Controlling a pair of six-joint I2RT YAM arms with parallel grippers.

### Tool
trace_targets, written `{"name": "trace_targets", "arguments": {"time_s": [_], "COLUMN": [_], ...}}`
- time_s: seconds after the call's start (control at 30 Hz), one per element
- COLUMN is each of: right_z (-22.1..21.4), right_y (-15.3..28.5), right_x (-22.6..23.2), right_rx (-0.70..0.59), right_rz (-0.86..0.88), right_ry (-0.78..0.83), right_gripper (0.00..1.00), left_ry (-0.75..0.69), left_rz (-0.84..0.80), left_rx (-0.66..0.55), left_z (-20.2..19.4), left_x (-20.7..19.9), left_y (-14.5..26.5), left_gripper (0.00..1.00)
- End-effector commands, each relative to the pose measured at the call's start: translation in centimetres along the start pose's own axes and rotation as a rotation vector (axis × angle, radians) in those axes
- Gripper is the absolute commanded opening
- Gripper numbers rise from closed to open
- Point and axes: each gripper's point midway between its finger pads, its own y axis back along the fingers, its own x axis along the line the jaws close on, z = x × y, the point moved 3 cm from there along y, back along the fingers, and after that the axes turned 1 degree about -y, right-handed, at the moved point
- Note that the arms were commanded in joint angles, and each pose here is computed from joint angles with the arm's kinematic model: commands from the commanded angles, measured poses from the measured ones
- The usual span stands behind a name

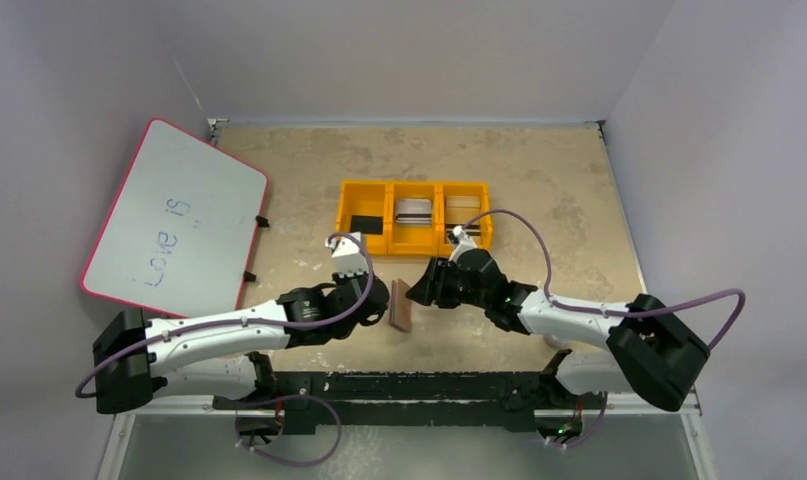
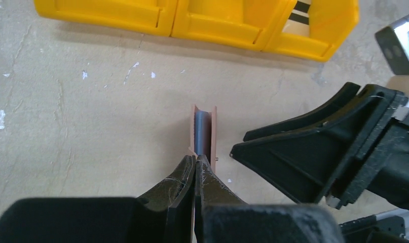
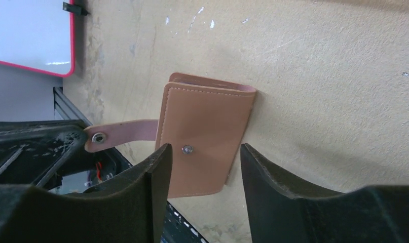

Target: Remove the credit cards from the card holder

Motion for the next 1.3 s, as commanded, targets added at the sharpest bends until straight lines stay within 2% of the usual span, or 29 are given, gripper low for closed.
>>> {"name": "trace_targets", "arguments": {"time_s": [0.0,0.1,0.27,0.67,0.87,0.97,1.03,1.2,1.27], "right_z": [1.9,2.2,1.4,1.6,1.8,1.7,1.6,1.2,1.1], "right_y": [-0.2,0.3,0.9,-0.7,-0.7,-0.9,-0.9,-0.5,-0.4], "right_x": [1.9,1.4,1.8,3.1,3.1,2.2,1.2,0.1,0.0], "right_rx": [-0.049,-0.073,-0.054,0.008,0.003,0.009,0.001,-0.013,-0.020], "right_rz": [0.030,-0.008,0.048,0.074,0.060,0.004,-0.052,-0.088,-0.083], "right_ry": [0.011,-0.009,-0.056,0.048,0.038,0.031,0.013,-0.009,-0.020], "right_gripper": [0.57,0.61,0.63,0.70,0.72,0.68,0.60,0.55,0.45], "left_ry": [0.019,0.006,-0.007,0.003,0.009,0.006,0.005,0.009,0.014], "left_rz": [-0.087,-0.140,-0.140,-0.176,-0.170,-0.164,-0.151,-0.101,-0.070], "left_rx": [-0.038,-0.025,-0.001,-0.019,-0.022,-0.024,-0.023,-0.029,-0.038], "left_z": [1.9,2.4,1.7,2.8,2.9,2.9,2.8,2.4,2.4], "left_x": [-2.0,-3.4,-3.6,-4.5,-4.3,-4.2,-3.9,-2.7,-1.9], "left_y": [0.9,1.4,1.0,1.8,1.9,1.8,1.7,1.5,1.4], "left_gripper": [0.00,0.00,0.00,0.00,0.00,0.00,0.00,0.00,0.00]}}
